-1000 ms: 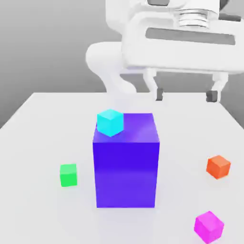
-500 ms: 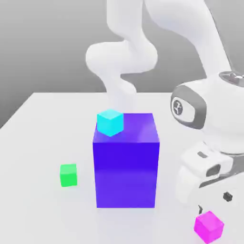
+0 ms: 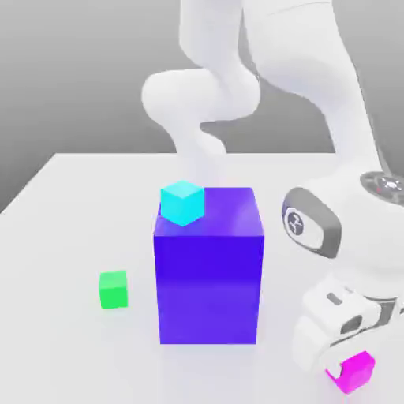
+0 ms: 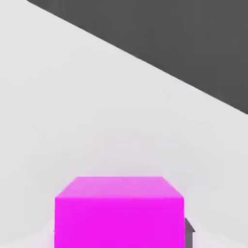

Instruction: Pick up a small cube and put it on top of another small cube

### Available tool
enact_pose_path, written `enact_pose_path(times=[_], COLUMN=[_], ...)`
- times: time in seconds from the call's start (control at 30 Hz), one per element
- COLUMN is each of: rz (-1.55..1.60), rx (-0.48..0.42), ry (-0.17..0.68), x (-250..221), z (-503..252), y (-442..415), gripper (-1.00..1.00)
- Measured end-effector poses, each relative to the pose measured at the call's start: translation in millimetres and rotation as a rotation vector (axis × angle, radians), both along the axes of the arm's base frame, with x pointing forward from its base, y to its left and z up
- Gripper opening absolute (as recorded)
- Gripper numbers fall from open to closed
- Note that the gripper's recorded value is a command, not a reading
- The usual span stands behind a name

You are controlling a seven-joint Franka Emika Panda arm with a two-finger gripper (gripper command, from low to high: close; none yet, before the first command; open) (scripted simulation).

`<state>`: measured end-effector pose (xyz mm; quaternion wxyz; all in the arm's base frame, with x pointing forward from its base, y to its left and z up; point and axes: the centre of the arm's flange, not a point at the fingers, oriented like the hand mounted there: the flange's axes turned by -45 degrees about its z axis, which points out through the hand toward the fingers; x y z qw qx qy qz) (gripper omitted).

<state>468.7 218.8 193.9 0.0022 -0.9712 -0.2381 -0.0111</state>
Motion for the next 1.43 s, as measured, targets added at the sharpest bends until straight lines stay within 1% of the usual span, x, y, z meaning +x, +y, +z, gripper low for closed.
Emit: enact_pose_path(times=[0.07,0.13,0.27,0.37,0.5,0.57,0.67,0.73,0.93,0.97,1.2,1.43], rz=[-0.097,-0.247,-0.595,-0.93,-1.251,-1.425,-1.613,-1.648,-1.656,-1.658,-1.654,-1.659], rx=[-0.001,-0.012,-0.024,-0.019,0.014,0.036,0.019,0.014,0.012,0.011,0.011,0.012], ry=[-0.029,-0.042,-0.057,-0.067,-0.07,-0.064,0.0,0.018,0.023,0.023,0.024,0.024], x=[8.7,10.0,-7.1,-45.5,-105.1,-140.2,-189.5,-198.3,-201.2,-202.2,-201.7,-201.6], z=[21.7,34.8,54.2,68.2,77.8,77.5,55.4,39.3,-8.3,-13.9,-14.1,36.1], y=[-31.9,-82.0,-193.9,-289.2,-345.5,-371.6,-387.5,-389.4,-388.8,-389.0,-388.0,-389.7], gripper=[-1.0,-1.0,-1.0,-1.0,-1.0,-1.0,-1.0,-1.0,-1.0,1.0,1.0,1.0])
